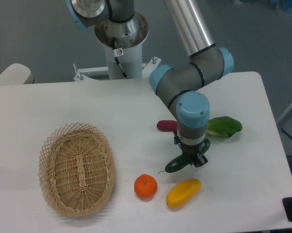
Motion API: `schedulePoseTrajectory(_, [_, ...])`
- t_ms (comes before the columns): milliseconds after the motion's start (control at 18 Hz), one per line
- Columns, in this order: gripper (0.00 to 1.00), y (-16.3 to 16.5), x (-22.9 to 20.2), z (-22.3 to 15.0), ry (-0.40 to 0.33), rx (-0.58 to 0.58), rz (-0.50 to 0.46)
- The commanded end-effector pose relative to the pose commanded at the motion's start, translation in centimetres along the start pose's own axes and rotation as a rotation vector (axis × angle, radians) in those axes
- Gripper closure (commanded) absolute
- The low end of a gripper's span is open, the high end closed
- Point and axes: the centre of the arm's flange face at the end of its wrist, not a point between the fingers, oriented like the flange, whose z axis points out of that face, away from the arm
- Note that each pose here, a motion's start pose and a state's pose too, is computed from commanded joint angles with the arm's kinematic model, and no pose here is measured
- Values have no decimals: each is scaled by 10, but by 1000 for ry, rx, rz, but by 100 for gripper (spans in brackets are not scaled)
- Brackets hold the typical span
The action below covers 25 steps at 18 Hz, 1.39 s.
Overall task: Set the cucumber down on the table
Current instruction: 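Move the cucumber back and lower it onto the table, then open the gripper to release the cucumber on the table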
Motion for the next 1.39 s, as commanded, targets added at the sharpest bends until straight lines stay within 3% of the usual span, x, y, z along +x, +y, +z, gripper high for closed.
schedulePoseTrajectory(722, [64, -5, 13, 23, 24, 7, -46])
schedulePoseTrajectory(944, [60, -4, 12, 22, 21, 5, -52])
schedulePoseTrajectory(1000, [50, -4, 10, 20, 16, 5, -52])
schedulePoseTrajectory(1056, [31, -4, 8, 18, 10, 4, -56])
schedulePoseTrajectory(1111, [3, -3, 6, 16, 4, 4, -64])
schedulePoseTrajectory(1389, [0, -3, -7, -12, -65, 3, -210])
